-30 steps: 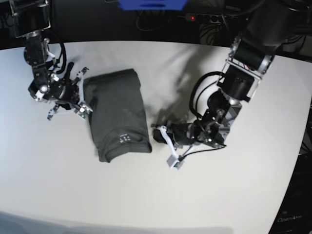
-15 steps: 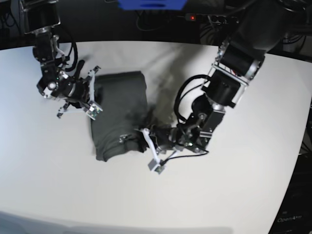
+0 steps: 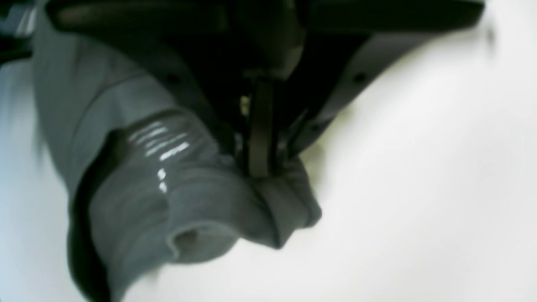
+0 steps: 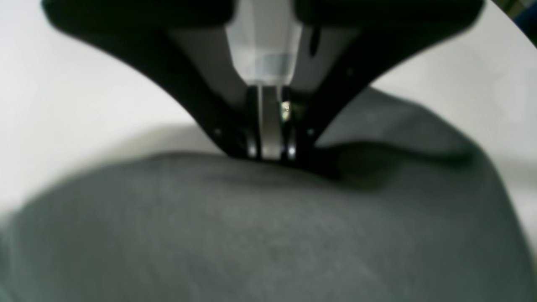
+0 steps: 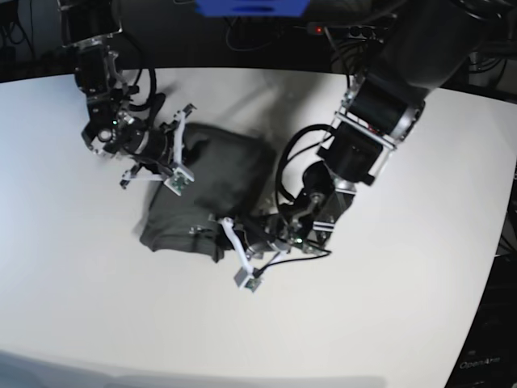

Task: Fold the T-shirt properly
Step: 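Push the bundle's side with the left gripper to straighten it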

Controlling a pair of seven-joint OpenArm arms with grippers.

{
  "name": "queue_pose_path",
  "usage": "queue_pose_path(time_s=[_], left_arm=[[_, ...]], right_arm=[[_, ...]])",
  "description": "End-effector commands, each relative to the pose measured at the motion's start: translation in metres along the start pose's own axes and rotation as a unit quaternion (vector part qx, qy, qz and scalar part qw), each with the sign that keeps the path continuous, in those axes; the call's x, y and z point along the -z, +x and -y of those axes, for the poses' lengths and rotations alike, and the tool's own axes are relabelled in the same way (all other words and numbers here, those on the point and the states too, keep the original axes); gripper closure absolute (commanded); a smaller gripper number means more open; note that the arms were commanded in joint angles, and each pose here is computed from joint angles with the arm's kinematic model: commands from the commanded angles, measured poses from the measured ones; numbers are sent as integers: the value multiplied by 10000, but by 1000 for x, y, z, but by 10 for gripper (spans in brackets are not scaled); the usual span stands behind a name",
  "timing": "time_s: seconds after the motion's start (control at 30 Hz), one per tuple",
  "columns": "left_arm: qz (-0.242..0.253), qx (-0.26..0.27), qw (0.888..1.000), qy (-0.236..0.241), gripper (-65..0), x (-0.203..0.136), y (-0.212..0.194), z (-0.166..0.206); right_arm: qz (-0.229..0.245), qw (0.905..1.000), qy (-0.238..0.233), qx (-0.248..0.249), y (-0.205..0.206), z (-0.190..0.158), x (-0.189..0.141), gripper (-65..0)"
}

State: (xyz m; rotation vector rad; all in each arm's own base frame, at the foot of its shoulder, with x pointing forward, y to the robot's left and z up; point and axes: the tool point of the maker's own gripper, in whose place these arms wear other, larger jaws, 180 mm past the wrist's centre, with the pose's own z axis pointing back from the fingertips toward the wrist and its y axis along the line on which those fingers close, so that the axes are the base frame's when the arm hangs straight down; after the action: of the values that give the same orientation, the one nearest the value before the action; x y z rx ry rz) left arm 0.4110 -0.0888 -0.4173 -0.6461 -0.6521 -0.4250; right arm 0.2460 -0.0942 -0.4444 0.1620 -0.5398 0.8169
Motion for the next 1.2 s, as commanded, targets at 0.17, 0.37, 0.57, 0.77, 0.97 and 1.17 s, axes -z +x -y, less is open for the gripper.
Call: queue_pose_path(time_s=[0.17, 0.37, 0.57, 0.77, 0.97, 1.17], left_arm=[[333, 151, 9992, -140, -17, -2, 32, 12], [364, 158, 9992, -104, -17, -4, 37, 7], [335, 152, 9993, 15, -17, -10, 35, -6], [300, 136, 9994, 117, -17, -15, 31, -18], [630, 57, 9980, 39, -17, -31, 52, -22], [764, -30, 9969, -161, -17, -55, 67, -22]], right_arm=[[-549, 9981, 278, -67, -25, -22, 5, -1], [-605, 9979, 219, -82, -30, -16, 3, -1], [-746, 9970, 115, -174, -42, -4, -2, -1], [-786, 9967, 103, -192, -47, -1, -3, -1], [-867, 9959, 31, -250, -52, 6, -6, -1], [-1101, 9927, -184, -456, -60, 17, -9, -1]])
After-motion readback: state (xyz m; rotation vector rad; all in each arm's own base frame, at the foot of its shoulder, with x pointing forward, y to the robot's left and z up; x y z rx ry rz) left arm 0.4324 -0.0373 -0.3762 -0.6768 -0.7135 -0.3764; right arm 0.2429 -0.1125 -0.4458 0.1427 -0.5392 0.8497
